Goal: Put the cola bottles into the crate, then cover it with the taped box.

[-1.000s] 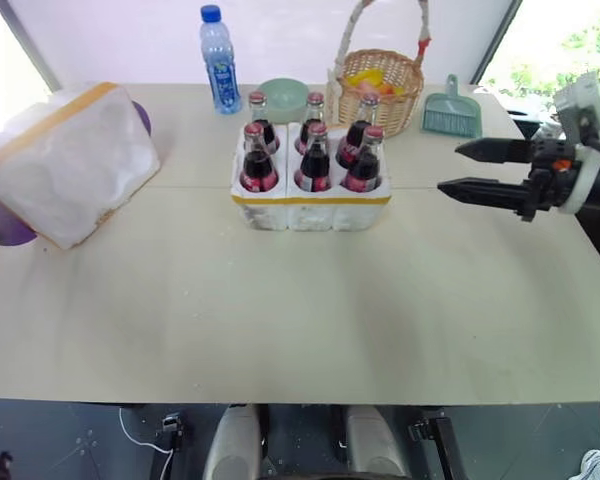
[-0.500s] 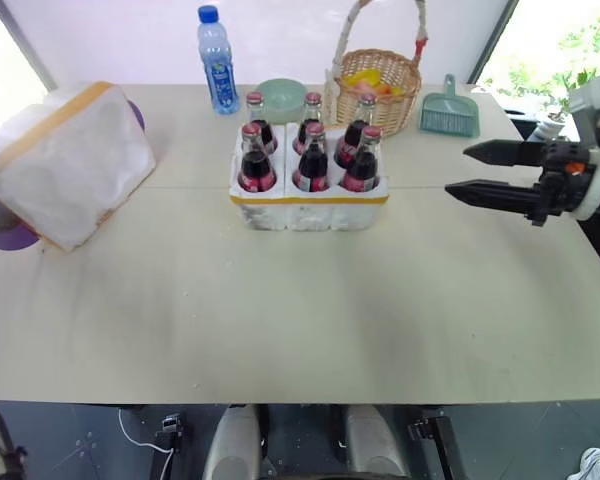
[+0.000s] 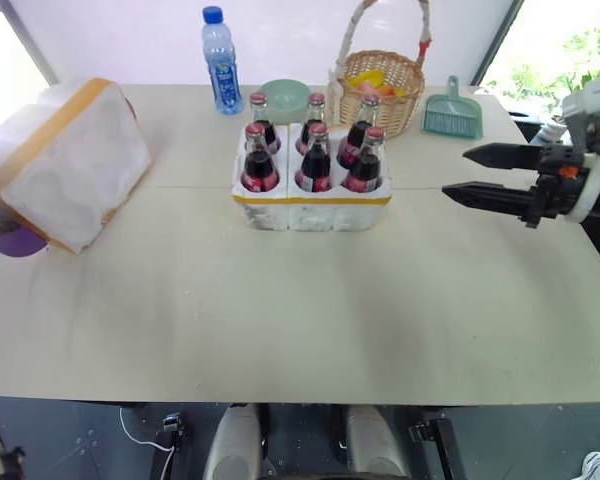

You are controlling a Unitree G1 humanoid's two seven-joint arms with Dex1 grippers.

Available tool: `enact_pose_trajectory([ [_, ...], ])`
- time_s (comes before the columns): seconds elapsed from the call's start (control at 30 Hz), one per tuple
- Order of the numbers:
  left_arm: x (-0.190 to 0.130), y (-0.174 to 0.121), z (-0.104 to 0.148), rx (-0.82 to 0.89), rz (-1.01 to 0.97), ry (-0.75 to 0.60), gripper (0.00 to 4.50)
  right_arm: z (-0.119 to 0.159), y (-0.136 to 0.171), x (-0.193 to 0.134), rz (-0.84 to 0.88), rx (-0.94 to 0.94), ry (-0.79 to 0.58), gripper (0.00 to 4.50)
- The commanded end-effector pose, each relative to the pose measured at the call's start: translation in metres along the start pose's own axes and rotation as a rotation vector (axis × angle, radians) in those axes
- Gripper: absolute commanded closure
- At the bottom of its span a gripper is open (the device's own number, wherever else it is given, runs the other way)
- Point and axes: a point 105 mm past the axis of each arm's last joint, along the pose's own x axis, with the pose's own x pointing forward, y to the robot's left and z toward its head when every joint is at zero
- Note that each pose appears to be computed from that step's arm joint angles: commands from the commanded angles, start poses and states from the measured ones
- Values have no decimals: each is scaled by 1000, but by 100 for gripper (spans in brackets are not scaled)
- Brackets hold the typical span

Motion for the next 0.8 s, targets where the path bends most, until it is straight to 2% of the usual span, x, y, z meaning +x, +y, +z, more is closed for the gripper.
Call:
enact_pose_trajectory([
  [0.03,0,1,-5,-7,13,36,228,12,0,-2,-13,-42,-38,0],
  [0.17,3,1,-3,4,27,43,19,12,0,-1,-15,-40,-39,0],
  [0.5,14,-2,-4,-21,45,52,19,12,4,-7,-15,-53,-30,0],
  [0.6,15,-3,-2,-33,47,39,106,16,5,-8,-15,-64,-35,0],
  [0.77,15,-6,1,-33,16,44,372,16,5,-10,-24,-70,-33,0],
  [0.8,15,-5,1,-22,25,53,406,15,5,-10,-26,-71,-32,0],
])
